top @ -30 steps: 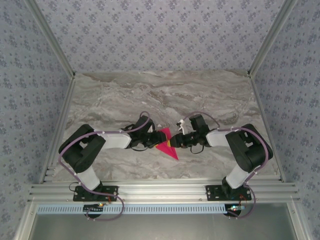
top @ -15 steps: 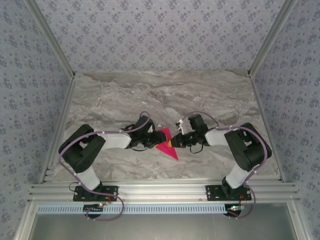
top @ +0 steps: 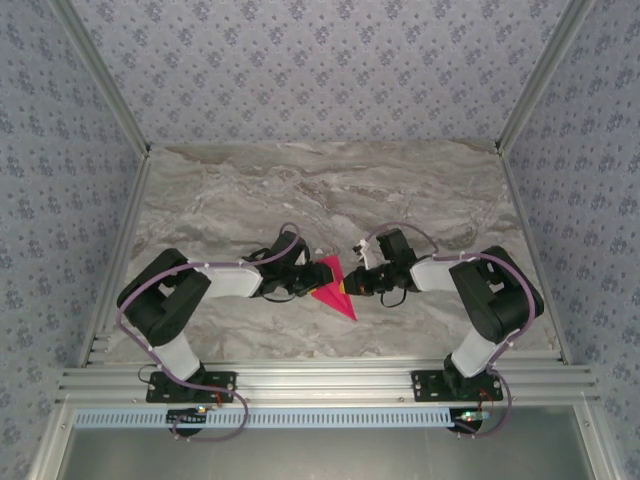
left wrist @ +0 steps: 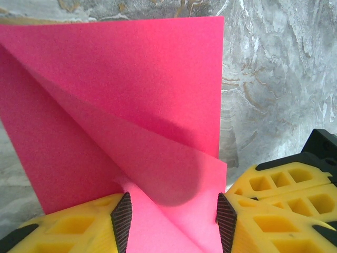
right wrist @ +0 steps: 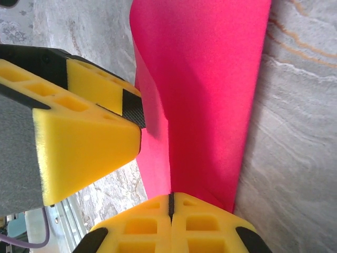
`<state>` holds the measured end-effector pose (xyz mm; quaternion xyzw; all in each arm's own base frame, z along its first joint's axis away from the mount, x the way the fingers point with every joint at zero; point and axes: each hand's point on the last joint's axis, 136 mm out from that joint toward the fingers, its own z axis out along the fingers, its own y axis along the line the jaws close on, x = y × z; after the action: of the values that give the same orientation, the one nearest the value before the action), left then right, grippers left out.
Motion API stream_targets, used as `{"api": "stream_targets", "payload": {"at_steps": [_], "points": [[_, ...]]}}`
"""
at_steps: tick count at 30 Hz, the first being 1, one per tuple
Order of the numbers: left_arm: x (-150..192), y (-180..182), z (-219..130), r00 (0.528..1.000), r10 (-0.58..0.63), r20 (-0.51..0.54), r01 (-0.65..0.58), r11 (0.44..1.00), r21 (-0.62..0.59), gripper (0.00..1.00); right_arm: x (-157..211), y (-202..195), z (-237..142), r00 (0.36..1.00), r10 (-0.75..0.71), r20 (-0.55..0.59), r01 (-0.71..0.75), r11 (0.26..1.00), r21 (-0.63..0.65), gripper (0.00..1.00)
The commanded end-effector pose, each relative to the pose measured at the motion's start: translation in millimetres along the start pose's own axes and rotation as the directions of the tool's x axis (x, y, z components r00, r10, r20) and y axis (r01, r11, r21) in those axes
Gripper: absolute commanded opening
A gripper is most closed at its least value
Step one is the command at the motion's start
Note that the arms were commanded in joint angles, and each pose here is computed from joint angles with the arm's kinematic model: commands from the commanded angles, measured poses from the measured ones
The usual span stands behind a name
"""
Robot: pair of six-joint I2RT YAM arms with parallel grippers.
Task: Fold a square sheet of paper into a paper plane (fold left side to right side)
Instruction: Fourth fold the wing at the center of the table.
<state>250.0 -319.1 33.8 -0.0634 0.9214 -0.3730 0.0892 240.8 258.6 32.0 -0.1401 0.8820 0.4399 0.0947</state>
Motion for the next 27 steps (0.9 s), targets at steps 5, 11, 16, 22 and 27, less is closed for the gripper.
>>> {"api": "stream_targets", "payload": {"at_steps": [5,11,16,22,27], "points": [[5.9,5.3,-4.0,1.0,0.014,-0.005,-0.015,1.0,-0.023,0.49,-3.5,-4.4,-5.3,1.0,-0.005,0.015,0.004,0.999,0.038,0.0],[5.9,5.5,-4.1,1.0,0.014,-0.005,-0.015,1.0,-0.022,0.49,-3.0,-8.0,-5.7,1.0,0.001,0.015,-0.002,0.998,0.057,0.0],[5.7,5.2,-4.0,1.0,0.015,-0.004,-0.015,1.0,-0.021,0.49,-2.4,-10.8,-5.9,1.0,0.002,0.013,-0.003,0.997,0.071,0.0],[5.7,5.3,-4.3,1.0,0.016,-0.004,-0.016,1.0,-0.022,0.49,-0.1,-13.8,-5.9,1.0,0.004,0.007,-0.005,0.996,0.085,0.0],[5.7,6.1,-4.1,1.0,0.014,-0.005,-0.015,1.0,-0.024,0.49,0.1,-15.6,-6.0,1.0,0.003,0.005,-0.004,0.995,0.095,0.0]]}}
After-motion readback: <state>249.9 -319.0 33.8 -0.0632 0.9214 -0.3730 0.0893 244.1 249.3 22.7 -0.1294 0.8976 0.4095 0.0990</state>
